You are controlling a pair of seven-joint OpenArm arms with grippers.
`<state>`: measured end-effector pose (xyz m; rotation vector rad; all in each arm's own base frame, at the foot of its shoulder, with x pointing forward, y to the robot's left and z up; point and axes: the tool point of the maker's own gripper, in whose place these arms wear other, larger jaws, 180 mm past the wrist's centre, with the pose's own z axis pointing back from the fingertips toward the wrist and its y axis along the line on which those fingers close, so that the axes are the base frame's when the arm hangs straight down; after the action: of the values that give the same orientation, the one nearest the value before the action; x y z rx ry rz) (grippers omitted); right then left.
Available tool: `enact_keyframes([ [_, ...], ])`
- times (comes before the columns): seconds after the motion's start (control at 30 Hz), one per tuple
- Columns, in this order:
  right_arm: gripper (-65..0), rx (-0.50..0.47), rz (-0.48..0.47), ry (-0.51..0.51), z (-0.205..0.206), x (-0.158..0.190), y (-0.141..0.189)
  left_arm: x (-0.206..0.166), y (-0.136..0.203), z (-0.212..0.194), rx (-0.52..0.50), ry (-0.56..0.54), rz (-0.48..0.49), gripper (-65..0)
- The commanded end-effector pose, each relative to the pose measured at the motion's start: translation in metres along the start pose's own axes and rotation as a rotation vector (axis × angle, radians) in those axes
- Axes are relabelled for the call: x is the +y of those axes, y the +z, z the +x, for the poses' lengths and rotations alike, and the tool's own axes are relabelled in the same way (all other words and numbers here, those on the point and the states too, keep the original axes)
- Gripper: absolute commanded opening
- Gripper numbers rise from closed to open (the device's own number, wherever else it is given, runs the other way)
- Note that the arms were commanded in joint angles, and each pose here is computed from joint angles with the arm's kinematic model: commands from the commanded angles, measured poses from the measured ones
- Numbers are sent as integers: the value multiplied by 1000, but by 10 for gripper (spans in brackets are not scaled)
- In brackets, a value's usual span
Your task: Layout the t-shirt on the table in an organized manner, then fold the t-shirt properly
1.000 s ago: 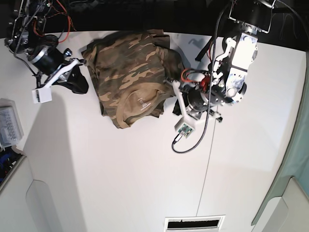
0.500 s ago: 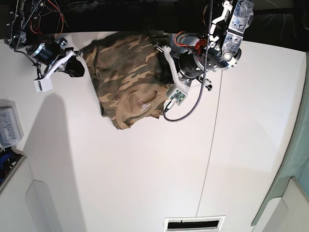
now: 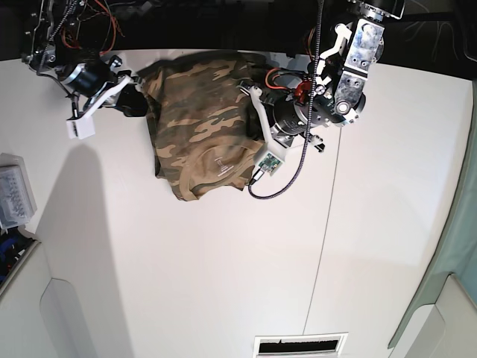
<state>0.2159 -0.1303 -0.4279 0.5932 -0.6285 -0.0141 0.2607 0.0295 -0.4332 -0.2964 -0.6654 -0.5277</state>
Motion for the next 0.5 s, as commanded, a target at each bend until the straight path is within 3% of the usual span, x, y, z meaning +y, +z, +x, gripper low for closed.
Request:
enact_keyframes([
  [0.0,-650,-60,-3,17,20,-2,10,5,8,15,-51,-17,12,-650],
  [0.23,-650,-109,-120,17,43,-50,72,27,55,-2,-73,-1,114,-650],
  [0.47,-650,34,-193,15,-2,-76,110,20,105,-64,37,82,162,-650],
])
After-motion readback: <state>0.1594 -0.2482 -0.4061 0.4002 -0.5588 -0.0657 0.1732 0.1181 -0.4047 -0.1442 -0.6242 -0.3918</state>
